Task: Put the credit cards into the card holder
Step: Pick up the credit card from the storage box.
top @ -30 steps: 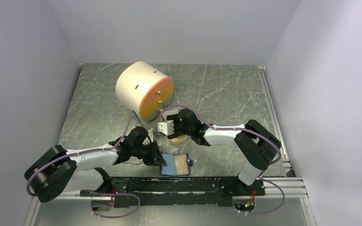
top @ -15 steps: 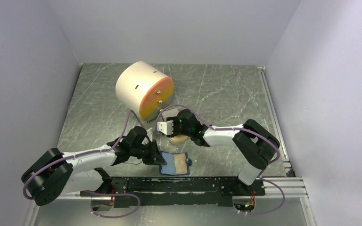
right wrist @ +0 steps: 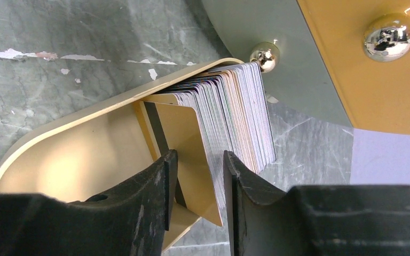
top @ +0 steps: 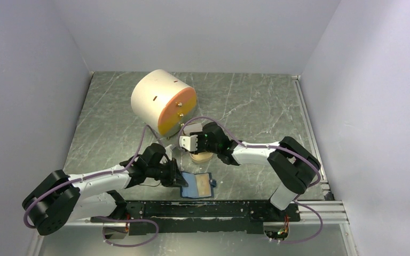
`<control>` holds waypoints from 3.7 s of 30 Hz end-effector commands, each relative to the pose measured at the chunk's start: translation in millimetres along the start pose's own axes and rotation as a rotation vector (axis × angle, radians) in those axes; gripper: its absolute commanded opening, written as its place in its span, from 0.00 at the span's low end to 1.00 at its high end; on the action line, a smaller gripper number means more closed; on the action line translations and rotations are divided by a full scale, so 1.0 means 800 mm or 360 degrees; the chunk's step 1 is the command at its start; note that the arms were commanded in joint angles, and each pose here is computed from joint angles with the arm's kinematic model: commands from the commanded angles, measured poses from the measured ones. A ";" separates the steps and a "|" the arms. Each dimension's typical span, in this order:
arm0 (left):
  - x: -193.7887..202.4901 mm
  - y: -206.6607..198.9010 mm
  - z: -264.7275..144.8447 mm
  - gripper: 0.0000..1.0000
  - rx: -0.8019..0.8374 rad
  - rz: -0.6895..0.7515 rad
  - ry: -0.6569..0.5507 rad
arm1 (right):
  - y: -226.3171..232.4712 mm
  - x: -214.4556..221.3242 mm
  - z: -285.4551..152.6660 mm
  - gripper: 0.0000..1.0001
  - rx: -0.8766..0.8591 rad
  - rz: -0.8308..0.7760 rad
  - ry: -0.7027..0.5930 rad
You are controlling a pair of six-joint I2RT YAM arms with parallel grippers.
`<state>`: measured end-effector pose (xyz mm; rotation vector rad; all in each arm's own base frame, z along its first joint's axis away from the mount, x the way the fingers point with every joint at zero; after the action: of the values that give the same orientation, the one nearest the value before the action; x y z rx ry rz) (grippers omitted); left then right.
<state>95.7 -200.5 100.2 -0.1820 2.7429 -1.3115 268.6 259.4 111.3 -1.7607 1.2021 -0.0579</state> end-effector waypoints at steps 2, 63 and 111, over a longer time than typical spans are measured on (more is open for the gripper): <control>-0.001 0.003 -0.001 0.12 -0.0001 -0.0010 -0.0023 | -0.027 -0.008 -0.005 0.37 0.0090 0.0000 -0.0042; 0.000 0.001 -0.003 0.13 0.0033 -0.0003 -0.0028 | -0.043 -0.010 -0.016 0.18 -0.0058 -0.0006 -0.0002; -0.006 -0.011 -0.003 0.11 0.0093 0.0012 -0.0061 | -0.072 -0.039 -0.073 0.00 0.0005 0.0547 -0.0013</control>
<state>94.5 -197.9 97.2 -0.2030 2.7490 -1.2978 258.2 246.2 165.8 -1.7794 1.3843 0.1248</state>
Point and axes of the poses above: each gripper's point midway between its finger pads, its own z axis out along the fingers, its own y axis along the line the jaws close on, x = y × z, the point moved 8 cm from there along -z, back along the fingers, and after that the axes turned 6 degrees about -z, right-handed, at the moved point
